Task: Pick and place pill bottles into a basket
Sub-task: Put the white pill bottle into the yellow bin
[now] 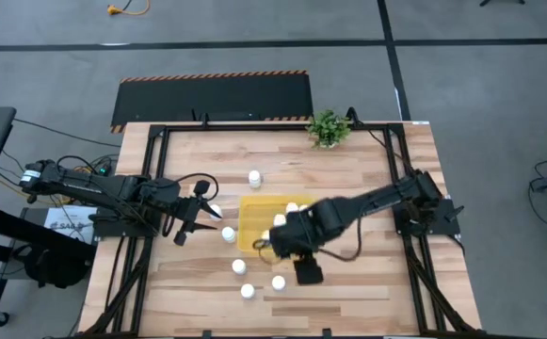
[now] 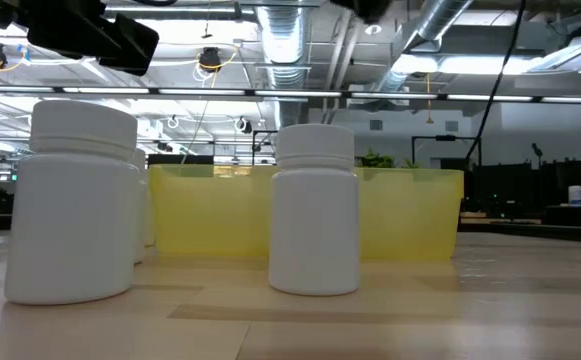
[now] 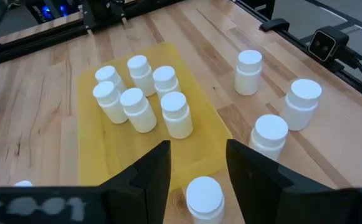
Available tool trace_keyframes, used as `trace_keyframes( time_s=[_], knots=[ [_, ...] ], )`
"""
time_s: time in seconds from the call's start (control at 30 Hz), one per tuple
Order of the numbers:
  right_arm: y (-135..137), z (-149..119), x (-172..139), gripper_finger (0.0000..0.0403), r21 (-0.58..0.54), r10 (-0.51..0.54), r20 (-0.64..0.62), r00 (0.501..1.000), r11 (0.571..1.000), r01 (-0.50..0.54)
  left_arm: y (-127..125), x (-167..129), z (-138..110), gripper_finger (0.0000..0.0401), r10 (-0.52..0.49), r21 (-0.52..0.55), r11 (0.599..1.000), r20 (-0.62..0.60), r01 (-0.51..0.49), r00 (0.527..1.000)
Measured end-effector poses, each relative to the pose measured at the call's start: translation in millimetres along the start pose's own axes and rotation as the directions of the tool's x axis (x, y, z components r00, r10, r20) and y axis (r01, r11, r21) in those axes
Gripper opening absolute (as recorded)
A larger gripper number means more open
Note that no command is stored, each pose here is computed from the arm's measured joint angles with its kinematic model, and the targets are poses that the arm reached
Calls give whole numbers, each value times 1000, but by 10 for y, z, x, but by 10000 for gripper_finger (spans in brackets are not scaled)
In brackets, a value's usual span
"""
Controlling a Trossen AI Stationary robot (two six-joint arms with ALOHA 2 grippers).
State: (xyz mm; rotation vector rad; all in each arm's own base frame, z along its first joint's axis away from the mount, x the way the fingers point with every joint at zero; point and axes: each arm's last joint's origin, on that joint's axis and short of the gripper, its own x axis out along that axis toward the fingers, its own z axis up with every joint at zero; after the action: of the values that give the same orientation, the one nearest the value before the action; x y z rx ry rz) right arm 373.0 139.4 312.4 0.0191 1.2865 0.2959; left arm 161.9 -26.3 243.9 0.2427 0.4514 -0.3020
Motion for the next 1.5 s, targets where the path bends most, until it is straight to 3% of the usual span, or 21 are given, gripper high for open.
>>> trace_keyframes(
  time_s=[0.13,0.27,0.77,1.17,1.5],
  knots=[
    [191,143,52,207,-56,48,150,987,998,-40,0,0,0,144,0,0,1000,0,0,1000],
    [242,206,190,208,-66,56,171,984,997,-46,-2,0,-5,144,-2,0,1000,-5,2,1000],
    [170,179,678,215,-135,12,-7,1000,991,-13,-12,-2,-46,144,-12,-5,1000,-47,12,999],
    [183,188,824,249,-157,10,-32,999,987,-15,-14,-3,-58,144,-14,-7,1000,-59,14,998],
    [253,181,888,253,-212,-40,-23,999,977,34,-14,-3,-59,144,-14,-7,1000,-60,13,998]
  ],
)
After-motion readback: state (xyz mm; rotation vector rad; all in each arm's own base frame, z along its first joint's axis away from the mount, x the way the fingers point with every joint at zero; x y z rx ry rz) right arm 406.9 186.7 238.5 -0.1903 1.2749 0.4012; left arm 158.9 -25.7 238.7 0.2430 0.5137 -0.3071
